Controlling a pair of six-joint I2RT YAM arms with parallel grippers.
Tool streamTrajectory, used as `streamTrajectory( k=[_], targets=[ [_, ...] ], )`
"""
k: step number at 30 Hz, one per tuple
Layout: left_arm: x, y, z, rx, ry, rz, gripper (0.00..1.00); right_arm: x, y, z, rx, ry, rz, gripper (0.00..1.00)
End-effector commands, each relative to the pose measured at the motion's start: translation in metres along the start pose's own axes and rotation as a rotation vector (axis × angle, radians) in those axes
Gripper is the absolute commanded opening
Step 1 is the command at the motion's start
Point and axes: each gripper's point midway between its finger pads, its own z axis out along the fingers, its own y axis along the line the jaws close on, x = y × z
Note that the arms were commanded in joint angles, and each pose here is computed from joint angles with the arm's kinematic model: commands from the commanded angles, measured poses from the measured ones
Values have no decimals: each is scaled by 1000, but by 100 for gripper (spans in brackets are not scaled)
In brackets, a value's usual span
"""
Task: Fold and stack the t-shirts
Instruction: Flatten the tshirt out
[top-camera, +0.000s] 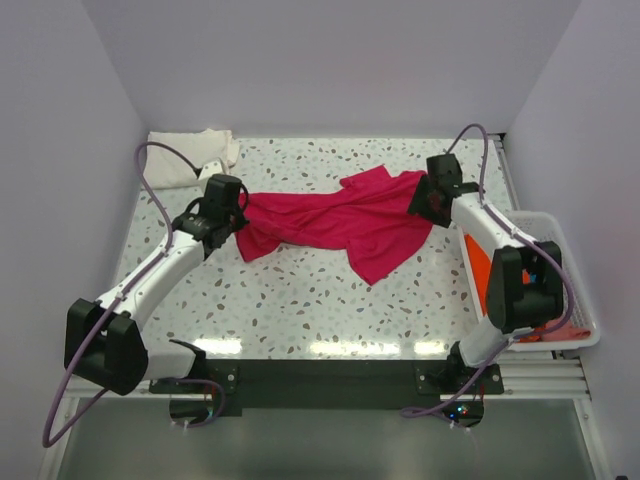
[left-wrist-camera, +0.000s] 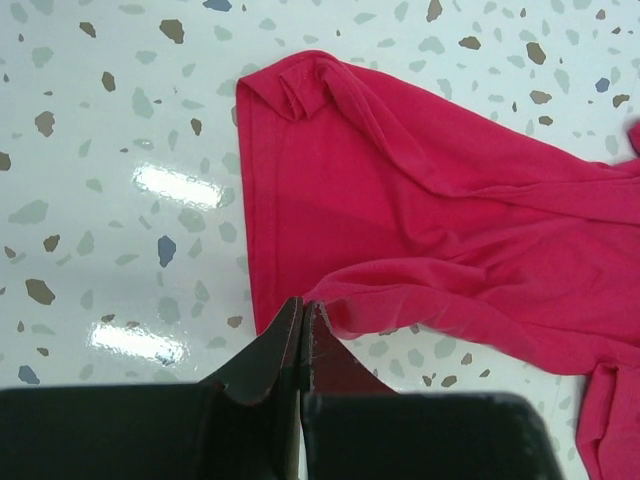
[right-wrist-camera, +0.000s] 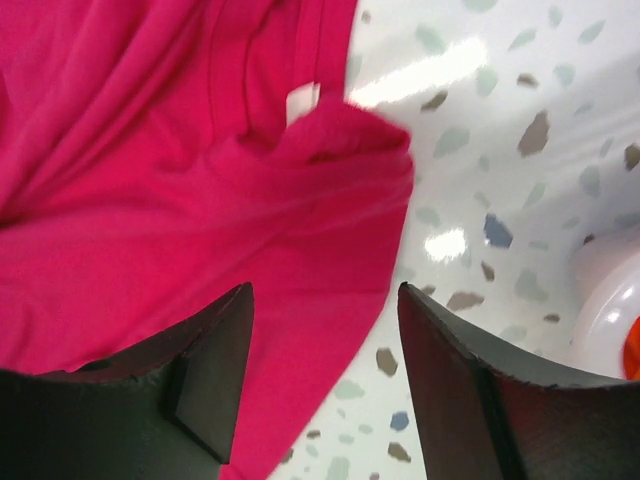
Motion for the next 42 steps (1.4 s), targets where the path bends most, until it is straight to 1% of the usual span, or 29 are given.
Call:
streamTrajectory(
  k=[1, 2, 4, 5, 6, 9, 12, 15, 23, 30, 38, 42],
  targets=[
    [-10, -8, -3, 46, -26, -45, 0, 16, 16, -27, -47, -39, -57, 62],
    [-8, -8, -3, 47, -24, -46, 0, 26, 33, -40, -85, -54, -89, 61],
    [-8, -8, -3, 50, -23, -48, 0, 49, 40, -46, -89, -51, -125, 61],
    [-7, -8, -3, 54, -20, -48, 0, 62, 54, -57, -119, -59, -152, 59],
    [-6, -8, -3, 58, -17, -50, 0, 74, 51, -56, -105, -59, -165, 59],
    [-5, -8, -5, 69, -23, -54, 0, 106, 62, -63, -139, -38, -201, 56],
    [-5, -7, -5, 72, -24, -51, 0, 126, 70, -64, -144, -38, -229, 56],
    [-4, -7, -6, 78, -24, -48, 0, 143, 72, -59, -136, -15, -253, 50],
    [-2, -6, -5, 86, -21, -44, 0, 174, 79, -55, -149, 11, -290, 50],
    [-1, -7, -3, 95, -21, -50, 0, 203, 80, -50, -128, 38, -340, 48],
    [1, -7, -2, 102, -16, -50, 0, 210, 72, -38, -68, 26, -358, 47],
    [1, -6, -2, 100, -12, -49, 0, 211, 69, -35, -52, 22, -359, 41]
  ],
)
